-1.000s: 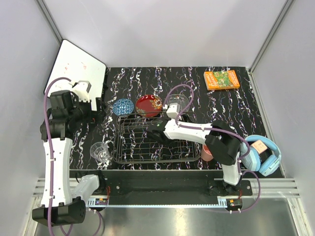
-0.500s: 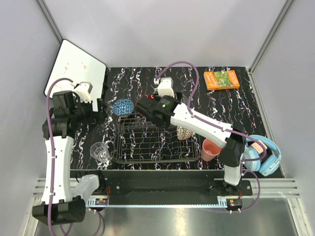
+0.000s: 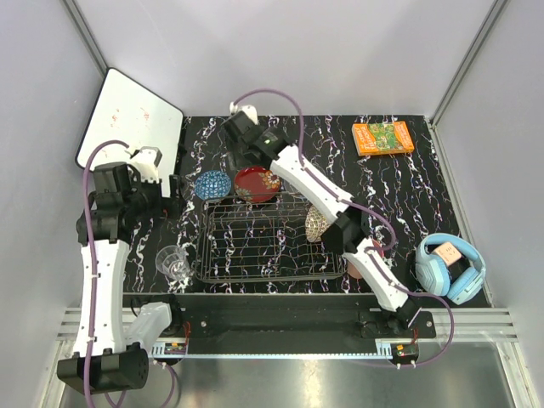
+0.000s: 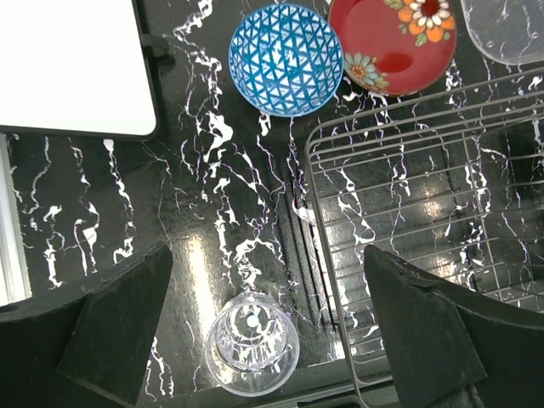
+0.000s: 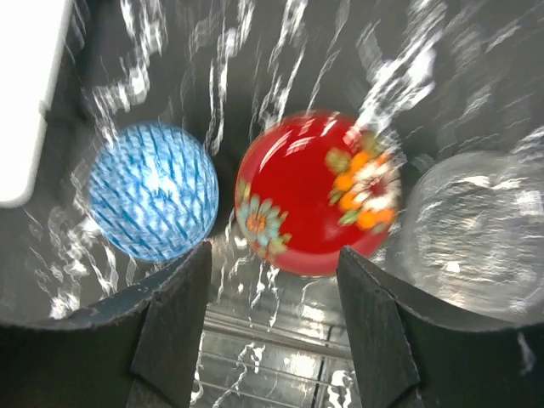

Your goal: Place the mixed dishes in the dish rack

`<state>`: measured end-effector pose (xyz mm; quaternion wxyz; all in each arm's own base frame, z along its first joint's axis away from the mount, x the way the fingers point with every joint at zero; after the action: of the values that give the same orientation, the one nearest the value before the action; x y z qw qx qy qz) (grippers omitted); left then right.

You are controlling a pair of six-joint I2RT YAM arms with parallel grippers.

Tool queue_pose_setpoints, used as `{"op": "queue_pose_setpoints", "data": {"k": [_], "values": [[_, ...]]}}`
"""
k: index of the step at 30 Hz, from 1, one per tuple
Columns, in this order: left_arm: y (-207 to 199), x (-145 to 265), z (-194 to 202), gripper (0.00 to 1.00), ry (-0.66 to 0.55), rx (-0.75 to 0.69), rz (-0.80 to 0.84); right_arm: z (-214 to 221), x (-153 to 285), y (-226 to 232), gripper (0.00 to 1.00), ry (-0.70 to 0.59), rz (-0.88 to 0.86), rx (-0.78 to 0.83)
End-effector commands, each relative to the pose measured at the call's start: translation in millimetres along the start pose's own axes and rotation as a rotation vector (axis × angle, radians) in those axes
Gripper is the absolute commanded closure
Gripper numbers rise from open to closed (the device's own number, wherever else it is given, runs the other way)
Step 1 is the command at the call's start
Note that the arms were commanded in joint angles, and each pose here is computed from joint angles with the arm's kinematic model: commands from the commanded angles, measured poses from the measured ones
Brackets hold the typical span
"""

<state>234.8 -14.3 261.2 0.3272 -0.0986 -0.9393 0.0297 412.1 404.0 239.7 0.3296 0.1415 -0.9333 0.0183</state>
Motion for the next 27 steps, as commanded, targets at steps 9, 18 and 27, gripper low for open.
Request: {"op": "queue_pose_setpoints", "data": {"k": [9, 18, 27], "values": [[0, -11, -7, 0.01, -0.036, -0.012, 0.027, 63, -55, 49, 0.32, 0.216, -0.348, 0.005], [0, -12, -4, 0.01, -0.031, -0.012, 0.028, 69, -84, 49, 0.31, 0.24, -0.409, -0.075], [-3, -10, -8, 0.01, -0.053, -0.008, 0.041, 78, -97, 54, 0.32, 0.246, -0.446, -0.065]]}}
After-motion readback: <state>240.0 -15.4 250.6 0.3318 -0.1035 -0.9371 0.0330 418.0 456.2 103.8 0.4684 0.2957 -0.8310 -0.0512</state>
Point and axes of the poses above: each gripper's point midway between its finger pads, its own x axis back along the fingers, its own y axis along the line the jaws close on, z = x × y, the point moved 2 cm from there along x, back along the fingers, and after that the axes turned 2 degrees about x, right-handed, at the moved point
